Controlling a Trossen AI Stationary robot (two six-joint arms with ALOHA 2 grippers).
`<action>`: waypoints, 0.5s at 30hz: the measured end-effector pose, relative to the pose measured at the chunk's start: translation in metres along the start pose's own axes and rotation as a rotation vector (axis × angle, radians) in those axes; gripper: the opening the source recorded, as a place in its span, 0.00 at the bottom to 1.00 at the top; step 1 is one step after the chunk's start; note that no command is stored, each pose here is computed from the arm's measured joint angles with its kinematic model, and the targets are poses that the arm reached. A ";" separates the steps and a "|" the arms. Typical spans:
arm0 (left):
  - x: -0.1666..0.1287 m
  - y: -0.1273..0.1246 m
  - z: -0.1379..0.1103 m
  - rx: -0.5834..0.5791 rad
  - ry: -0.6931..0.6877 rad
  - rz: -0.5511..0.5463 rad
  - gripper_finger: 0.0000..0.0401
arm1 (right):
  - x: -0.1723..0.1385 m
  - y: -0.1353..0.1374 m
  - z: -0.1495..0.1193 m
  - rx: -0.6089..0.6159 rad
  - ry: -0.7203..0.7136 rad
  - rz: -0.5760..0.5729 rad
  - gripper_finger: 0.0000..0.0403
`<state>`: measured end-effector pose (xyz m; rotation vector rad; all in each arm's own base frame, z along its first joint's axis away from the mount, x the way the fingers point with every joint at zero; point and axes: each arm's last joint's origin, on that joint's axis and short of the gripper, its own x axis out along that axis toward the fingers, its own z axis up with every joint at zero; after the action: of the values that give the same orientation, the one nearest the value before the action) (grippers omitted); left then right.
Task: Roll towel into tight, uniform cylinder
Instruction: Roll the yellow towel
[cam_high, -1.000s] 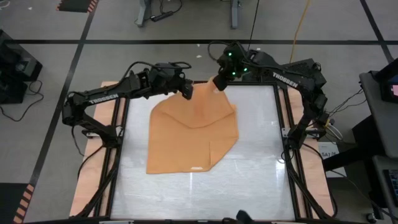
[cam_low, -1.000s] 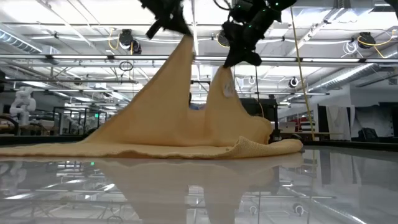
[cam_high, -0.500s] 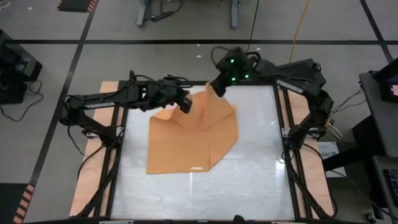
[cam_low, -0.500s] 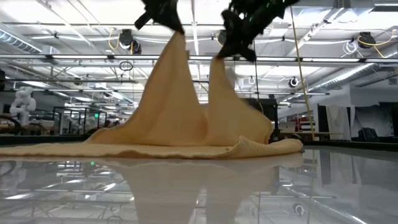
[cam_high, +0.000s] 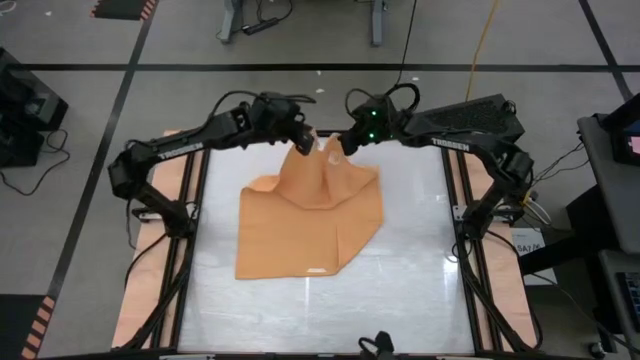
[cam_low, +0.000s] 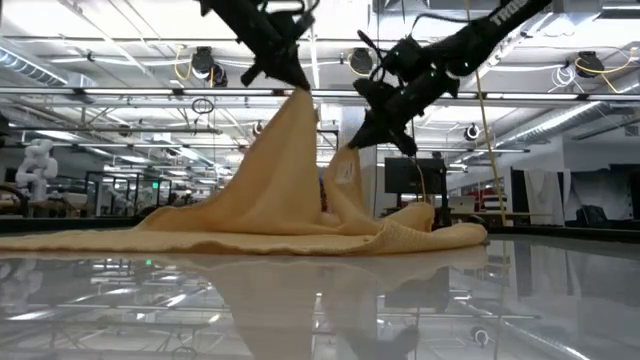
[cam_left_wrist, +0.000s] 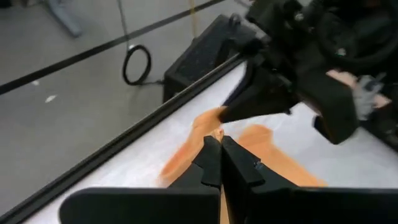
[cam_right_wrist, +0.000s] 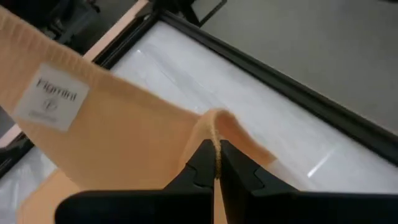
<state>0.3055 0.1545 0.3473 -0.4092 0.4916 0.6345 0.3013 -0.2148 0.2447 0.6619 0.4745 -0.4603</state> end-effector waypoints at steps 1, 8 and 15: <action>0.005 0.004 -0.001 0.004 0.009 0.008 0.00 | 0.003 -0.005 -0.002 0.026 0.000 -0.005 0.00; 0.033 0.019 -0.008 -0.047 0.105 -0.026 0.00 | 0.023 -0.042 -0.015 0.216 0.068 -0.081 0.00; 0.034 0.019 -0.008 -0.099 0.113 -0.046 0.00 | 0.032 -0.067 -0.018 0.302 0.077 -0.130 0.00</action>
<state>0.3148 0.1797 0.3179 -0.5510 0.5585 0.5947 0.2852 -0.2578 0.1832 0.9460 0.5278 -0.6384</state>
